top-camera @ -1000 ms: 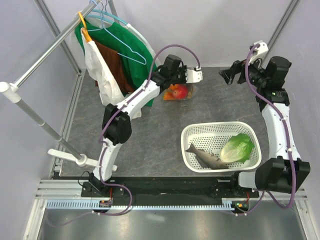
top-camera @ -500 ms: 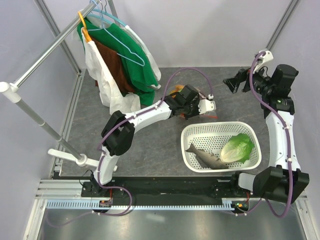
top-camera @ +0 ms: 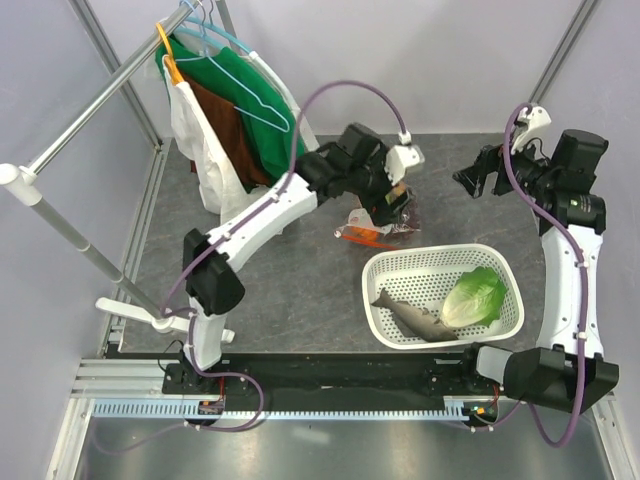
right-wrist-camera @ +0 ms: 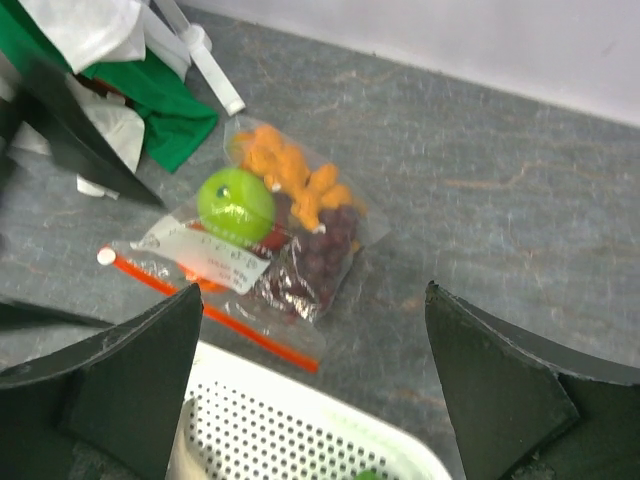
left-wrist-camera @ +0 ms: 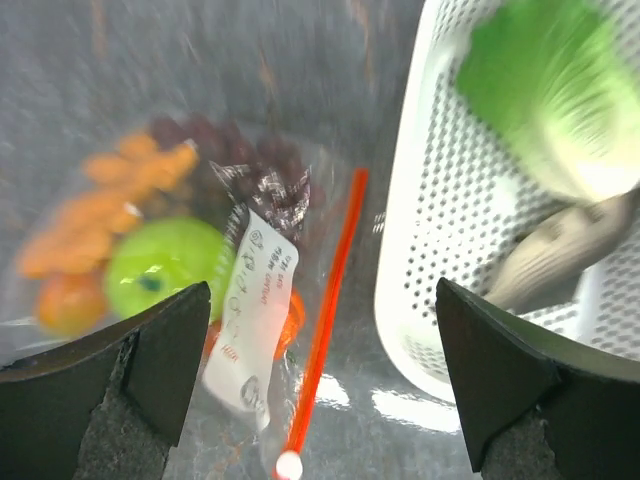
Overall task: Place the food in the zip-top bag and seal the zipper
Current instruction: Place the zipper food storage bag at the center of the board, then reset both arms
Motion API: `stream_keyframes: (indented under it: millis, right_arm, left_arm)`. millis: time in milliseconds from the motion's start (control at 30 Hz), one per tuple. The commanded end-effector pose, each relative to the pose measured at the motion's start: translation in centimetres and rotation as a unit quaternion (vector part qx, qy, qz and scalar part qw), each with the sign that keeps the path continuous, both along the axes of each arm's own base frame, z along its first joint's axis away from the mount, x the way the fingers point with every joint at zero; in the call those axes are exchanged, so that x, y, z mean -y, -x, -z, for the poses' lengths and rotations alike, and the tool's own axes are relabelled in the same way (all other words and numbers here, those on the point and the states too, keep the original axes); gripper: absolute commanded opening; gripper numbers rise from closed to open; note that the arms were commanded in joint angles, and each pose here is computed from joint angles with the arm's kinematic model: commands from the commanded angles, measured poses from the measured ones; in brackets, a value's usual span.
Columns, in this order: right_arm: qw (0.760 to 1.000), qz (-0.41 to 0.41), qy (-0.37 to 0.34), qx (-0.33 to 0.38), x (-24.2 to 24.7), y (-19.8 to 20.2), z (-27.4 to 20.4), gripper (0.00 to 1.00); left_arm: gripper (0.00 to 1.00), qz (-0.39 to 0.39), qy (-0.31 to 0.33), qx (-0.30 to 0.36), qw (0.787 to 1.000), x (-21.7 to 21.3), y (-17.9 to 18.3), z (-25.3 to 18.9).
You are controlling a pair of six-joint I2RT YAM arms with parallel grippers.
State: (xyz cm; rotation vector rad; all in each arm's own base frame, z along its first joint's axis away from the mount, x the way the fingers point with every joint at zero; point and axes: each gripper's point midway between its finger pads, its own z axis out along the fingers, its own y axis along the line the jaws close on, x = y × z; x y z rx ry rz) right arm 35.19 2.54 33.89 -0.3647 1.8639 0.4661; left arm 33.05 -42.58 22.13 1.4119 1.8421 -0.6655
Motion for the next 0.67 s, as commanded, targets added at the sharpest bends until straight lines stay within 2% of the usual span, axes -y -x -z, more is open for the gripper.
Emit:
stream_keyframes:
  millis: [0,133,233,367,633]
  right_arm:
    - [0.999,0.021,0.015,-0.019,0.5,2.3,-0.2,0.98]
    - [0.998,0.048,0.01,-0.042,0.9,3.2,1.8,0.98]
    - [0.996,0.064,0.006,-0.064,1.0,4.0,3.8,0.98]
    - [0.995,0.068,0.009,-0.077,0.9,5.5,6.0,0.98]
    - [0.994,0.064,0.016,-0.091,0.7,6.4,7.4,0.98]
  left_arm:
    - [1.0,-0.027,0.062,-0.057,0.996,-3.7,2.5,-9.0]
    - [1.0,-0.049,0.064,-0.063,0.995,-6.2,3.0,-10.5]
    - [1.0,-0.071,0.049,-0.063,0.994,-7.8,3.5,-10.0]
    - [1.0,-0.086,0.016,-0.084,0.993,-9.1,4.2,-7.1]
    - [1.0,-0.095,-0.005,-0.084,0.992,-8.3,2.8,-5.3]
